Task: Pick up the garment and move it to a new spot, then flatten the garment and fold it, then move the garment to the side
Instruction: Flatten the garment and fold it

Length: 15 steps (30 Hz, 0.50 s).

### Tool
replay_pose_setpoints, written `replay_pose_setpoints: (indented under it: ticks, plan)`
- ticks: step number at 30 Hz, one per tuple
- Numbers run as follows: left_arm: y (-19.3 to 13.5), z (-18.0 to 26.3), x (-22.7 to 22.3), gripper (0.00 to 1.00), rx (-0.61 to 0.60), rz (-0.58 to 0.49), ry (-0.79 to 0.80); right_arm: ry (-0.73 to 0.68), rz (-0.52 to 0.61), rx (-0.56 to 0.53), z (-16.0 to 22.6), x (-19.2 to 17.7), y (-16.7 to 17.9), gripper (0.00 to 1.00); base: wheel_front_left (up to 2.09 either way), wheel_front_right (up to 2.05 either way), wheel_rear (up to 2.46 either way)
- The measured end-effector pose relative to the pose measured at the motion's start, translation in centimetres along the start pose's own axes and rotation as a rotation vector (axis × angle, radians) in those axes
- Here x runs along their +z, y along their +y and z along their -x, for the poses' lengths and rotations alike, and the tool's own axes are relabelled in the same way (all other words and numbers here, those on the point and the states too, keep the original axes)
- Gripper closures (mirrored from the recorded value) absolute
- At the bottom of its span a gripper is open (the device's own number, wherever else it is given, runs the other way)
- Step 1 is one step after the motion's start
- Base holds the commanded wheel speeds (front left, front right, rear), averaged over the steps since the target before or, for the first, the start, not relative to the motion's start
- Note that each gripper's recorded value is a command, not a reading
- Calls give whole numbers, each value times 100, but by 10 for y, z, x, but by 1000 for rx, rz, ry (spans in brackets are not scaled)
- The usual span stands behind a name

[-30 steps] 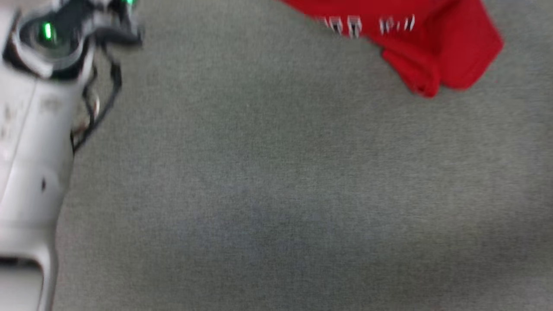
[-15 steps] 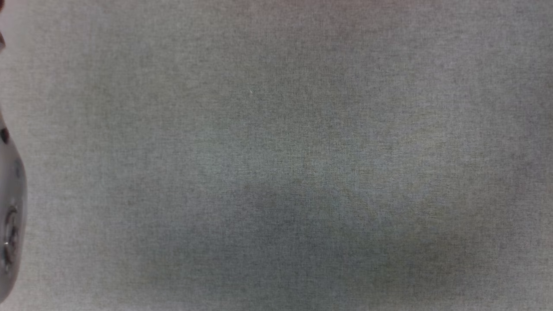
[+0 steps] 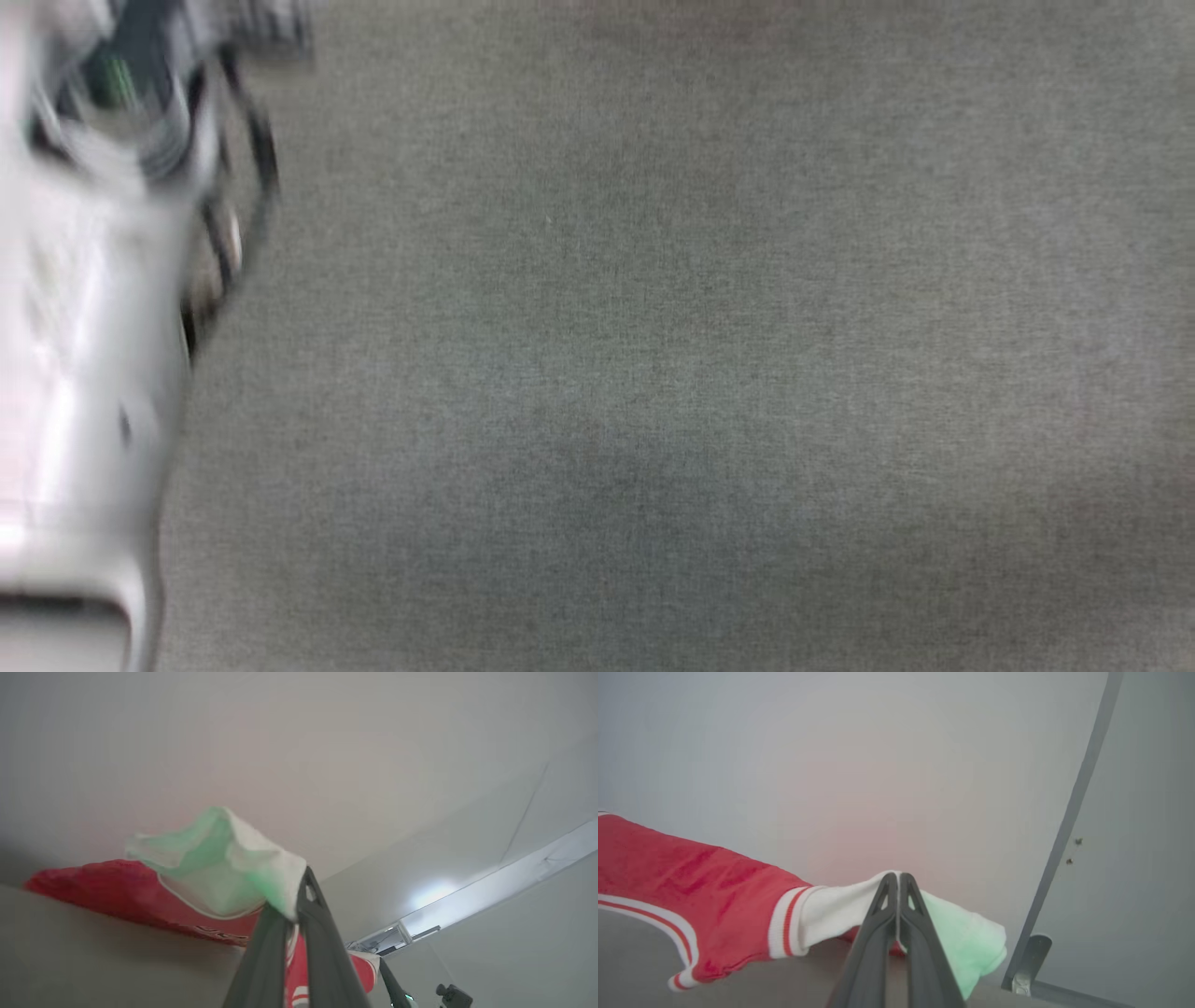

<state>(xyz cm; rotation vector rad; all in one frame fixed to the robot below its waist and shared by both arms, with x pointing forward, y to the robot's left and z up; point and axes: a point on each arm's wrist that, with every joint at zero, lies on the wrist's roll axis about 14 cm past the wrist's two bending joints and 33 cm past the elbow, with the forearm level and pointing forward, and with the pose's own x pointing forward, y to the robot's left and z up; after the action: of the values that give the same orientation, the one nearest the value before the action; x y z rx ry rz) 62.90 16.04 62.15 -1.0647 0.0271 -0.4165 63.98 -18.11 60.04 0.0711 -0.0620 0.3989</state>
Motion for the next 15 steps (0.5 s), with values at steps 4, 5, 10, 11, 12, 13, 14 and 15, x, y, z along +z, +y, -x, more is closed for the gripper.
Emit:
replay_pose_setpoints:
  ticks: [4,5,10,11,12,13,14,15]
  plan:
    - [37,50,-40,100,84,6,100,106,-14,44,40,-35,13,100,0,0,0]
    - [44,63,-53,100,105,-3,140,124,-16,48,50,-41,14,100,0,0,0]
    - [82,125,-90,100,231,-6,244,233,-21,56,96,-71,21,100,0,0,0]
    - [82,134,-94,100,237,-1,252,254,-21,61,105,-77,25,100,0,0,0]
    - [80,141,-99,100,239,8,259,268,-22,59,114,-81,26,100,0,0,0]
    - [78,148,-104,100,239,24,264,277,-23,56,122,-84,27,100,0,0,0]
    - [75,156,-107,100,240,42,260,286,-23,53,129,-86,28,100,0,0,0]
    - [74,164,-110,100,245,58,258,299,-23,53,138,-89,31,100,0,0,0]
